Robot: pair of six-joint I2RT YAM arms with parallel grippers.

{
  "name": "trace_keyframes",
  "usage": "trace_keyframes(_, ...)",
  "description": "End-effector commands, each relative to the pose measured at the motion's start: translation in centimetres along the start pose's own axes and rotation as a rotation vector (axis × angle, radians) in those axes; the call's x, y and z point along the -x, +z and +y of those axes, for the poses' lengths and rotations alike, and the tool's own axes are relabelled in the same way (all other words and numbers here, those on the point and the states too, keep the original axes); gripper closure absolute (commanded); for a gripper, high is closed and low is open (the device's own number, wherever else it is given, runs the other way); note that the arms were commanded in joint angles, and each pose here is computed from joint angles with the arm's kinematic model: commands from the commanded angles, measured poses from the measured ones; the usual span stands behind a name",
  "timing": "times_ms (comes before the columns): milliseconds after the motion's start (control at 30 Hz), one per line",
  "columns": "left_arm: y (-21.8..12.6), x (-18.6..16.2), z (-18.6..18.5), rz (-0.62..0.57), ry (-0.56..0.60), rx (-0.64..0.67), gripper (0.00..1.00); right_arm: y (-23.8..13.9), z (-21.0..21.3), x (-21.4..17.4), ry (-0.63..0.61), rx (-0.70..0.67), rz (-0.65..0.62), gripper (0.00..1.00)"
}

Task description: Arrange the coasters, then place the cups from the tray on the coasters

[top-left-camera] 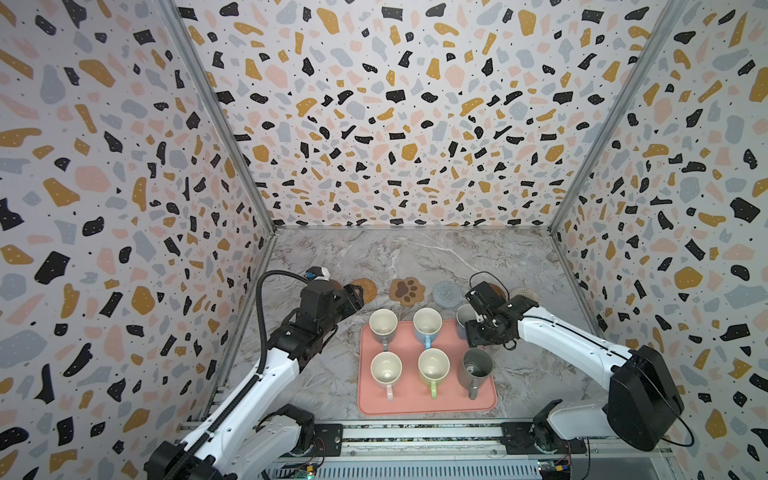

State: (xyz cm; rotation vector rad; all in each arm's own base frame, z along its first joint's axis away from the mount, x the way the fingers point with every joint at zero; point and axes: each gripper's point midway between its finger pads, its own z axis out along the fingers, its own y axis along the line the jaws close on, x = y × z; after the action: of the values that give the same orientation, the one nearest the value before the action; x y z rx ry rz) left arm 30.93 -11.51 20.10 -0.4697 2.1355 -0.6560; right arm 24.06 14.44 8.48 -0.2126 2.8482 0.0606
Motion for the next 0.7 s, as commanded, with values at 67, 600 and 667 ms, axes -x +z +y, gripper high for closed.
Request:
trace_keyframes(67, -0.15, 0.5, -0.01, -0.029, -0.002, -0.008, 0.26, -0.08, -1.13, 0.01, -0.013, -0.048, -0.005, 0.39)
trace_keyframes(600, -0.57, 0.7, -0.42, -0.034, -0.013, -0.026, 0.26, 0.6, -0.5, -0.23, -0.06, -0.024, -0.028, 0.54)
trace_keyframes(667, -0.52, 0.8, -0.48, -0.035, -0.015, -0.026, 0.26, 0.76, -0.5, -0.27, -0.065, -0.029, -0.025, 0.56)
